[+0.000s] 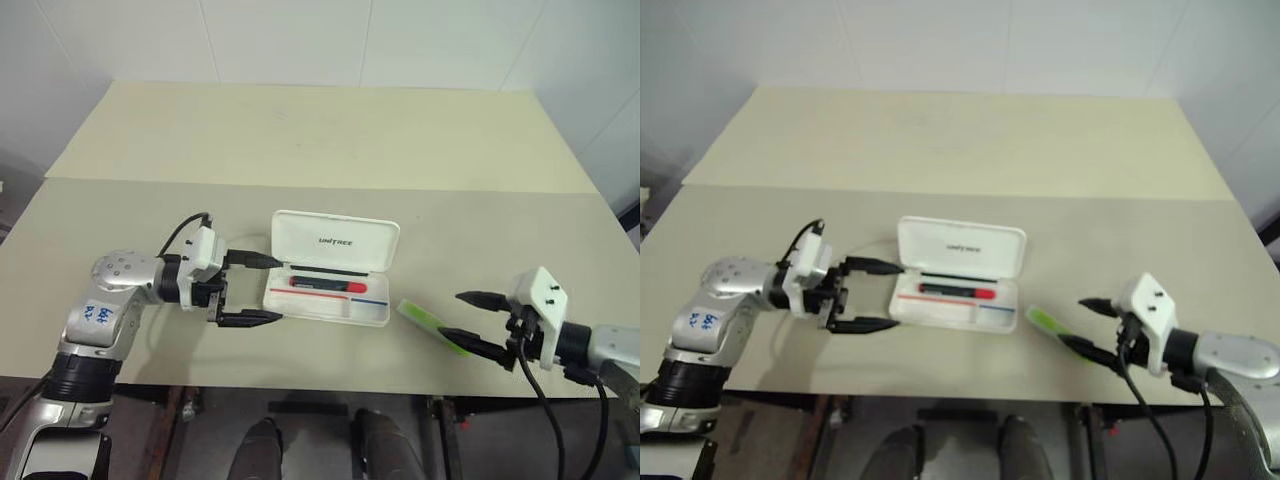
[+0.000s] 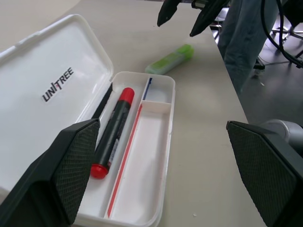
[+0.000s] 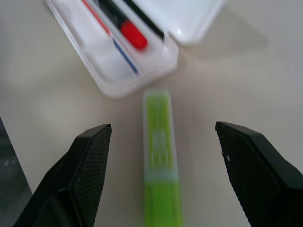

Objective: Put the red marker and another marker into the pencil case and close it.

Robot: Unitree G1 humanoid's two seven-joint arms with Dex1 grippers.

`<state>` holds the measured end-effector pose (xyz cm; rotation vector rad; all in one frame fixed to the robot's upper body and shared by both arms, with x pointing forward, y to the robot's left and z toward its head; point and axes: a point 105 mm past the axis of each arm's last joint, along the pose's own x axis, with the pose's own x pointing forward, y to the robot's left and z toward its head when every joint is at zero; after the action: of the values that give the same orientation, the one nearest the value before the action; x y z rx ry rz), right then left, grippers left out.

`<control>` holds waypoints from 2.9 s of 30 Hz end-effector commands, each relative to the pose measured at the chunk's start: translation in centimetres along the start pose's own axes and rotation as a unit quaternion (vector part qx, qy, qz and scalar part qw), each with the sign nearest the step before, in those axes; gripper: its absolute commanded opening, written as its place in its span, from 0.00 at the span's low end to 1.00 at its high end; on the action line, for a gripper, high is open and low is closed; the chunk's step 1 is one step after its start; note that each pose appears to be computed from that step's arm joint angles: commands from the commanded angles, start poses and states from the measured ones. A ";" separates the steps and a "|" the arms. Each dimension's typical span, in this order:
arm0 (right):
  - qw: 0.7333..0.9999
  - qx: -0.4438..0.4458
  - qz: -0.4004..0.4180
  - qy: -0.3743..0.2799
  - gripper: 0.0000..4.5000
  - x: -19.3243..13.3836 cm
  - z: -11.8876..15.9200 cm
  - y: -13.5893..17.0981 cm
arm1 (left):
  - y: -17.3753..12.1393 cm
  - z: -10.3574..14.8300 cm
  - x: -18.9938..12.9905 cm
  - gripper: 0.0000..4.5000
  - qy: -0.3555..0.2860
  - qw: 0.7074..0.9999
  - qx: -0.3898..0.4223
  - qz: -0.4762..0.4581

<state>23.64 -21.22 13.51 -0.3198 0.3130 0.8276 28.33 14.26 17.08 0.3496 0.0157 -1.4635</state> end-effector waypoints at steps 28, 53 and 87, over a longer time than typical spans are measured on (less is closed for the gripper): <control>1.000 -0.006 -0.006 -0.010 0.24 2.0 -4.1 -1.9 | 0.9 2.1 -1.5 1.00 -0.022 1.000 0.012 -0.001; 0.963 -0.161 0.160 -0.143 0.24 5.8 9.2 3.6 | 1.1 1.5 -5.6 1.00 0.031 0.999 0.031 0.031; 0.958 -0.174 0.219 -0.064 0.24 14.0 5.2 5.2 | 0.8 1.5 -4.4 1.00 0.017 0.998 0.018 0.050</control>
<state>29.35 -6.03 11.93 -0.5184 0.1067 1.3458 28.72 18.53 18.68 0.3842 0.0467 -1.3512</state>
